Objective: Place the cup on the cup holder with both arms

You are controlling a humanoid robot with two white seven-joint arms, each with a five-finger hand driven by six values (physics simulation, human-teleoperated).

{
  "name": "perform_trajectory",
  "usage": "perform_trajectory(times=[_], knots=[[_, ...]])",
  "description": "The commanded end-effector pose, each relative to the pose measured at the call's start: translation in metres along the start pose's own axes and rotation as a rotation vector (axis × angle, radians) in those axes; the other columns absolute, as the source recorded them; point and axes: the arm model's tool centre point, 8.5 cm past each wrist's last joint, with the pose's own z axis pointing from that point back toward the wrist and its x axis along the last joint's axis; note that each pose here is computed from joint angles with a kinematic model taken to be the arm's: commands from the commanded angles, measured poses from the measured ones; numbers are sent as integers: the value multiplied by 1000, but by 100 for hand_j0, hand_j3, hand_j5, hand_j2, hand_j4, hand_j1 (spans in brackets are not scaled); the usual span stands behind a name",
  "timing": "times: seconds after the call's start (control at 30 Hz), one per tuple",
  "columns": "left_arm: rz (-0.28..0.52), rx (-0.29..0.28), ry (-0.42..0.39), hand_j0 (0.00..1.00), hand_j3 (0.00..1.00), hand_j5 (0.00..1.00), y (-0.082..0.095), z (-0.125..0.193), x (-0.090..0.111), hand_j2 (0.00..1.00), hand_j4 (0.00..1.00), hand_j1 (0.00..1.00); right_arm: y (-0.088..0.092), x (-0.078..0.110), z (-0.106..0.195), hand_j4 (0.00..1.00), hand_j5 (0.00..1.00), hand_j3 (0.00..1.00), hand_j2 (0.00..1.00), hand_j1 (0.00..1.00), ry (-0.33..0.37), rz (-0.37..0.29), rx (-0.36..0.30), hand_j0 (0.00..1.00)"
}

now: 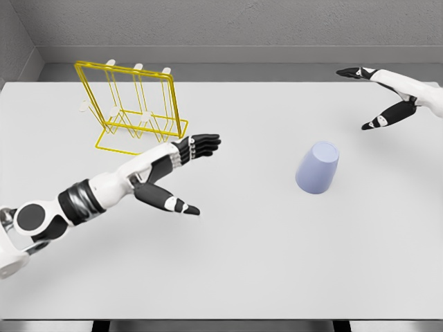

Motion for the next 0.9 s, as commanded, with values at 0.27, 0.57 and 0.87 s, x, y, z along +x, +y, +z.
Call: perform_trajectory(times=[0.27, 0.57, 0.87], knots=[[-4, -14, 3, 100, 100, 100, 0, -1, 1, 100, 100, 100, 8, -11, 15, 100, 100, 100, 100, 100, 28, -23, 1, 100], [119, 56, 109, 100, 100, 100, 6, 0, -13, 100, 100, 100, 22, -16, 18, 100, 100, 100, 100, 100, 25, -64, -3, 100], [72, 51, 110, 100, 100, 100, 5, 2, -13, 100, 100, 100, 55, 10, 15, 100, 100, 100, 100, 100, -137, -194, -13, 100]])
